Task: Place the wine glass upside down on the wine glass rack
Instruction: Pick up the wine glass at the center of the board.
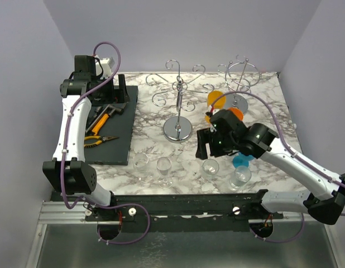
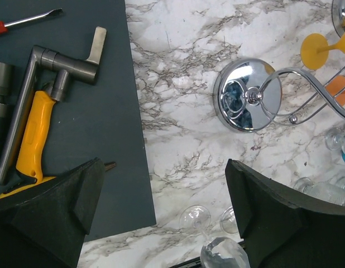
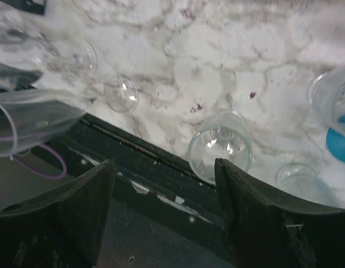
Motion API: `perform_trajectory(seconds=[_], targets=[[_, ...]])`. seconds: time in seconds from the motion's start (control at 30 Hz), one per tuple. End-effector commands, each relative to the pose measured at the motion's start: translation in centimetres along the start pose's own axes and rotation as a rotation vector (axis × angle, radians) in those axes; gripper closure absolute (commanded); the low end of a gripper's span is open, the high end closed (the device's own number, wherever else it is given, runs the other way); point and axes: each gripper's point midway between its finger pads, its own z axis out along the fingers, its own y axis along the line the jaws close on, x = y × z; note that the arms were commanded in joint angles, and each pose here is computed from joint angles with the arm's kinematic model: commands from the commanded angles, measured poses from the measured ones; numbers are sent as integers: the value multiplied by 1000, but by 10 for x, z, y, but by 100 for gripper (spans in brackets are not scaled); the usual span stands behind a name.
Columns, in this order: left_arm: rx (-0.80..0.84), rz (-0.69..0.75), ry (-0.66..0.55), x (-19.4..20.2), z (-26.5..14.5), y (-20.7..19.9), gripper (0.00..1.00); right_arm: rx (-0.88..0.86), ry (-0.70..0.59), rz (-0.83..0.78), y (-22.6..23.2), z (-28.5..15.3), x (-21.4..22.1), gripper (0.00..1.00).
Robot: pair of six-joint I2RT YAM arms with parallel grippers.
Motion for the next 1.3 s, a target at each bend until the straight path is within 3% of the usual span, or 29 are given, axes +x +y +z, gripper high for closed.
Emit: perform_trajectory(seconds=[0.0, 0.37, 1.03, 1.17, 1.27], targets=[[-45, 21, -34, -4, -19, 3, 1, 55, 129, 66, -8, 9, 46, 23], [-48, 23, -23, -1, -20, 3, 1, 150, 187, 133, -22, 46, 77, 30], [-80, 41, -11, -4, -21, 10, 1, 336, 189, 204, -38, 105, 93, 36], [-81, 63, -1, -3, -19, 11, 1, 356, 186, 196, -36, 112, 97, 49], [-75, 62, -1, -3, -19, 10, 1, 354, 172, 196, -33, 111, 95, 77]])
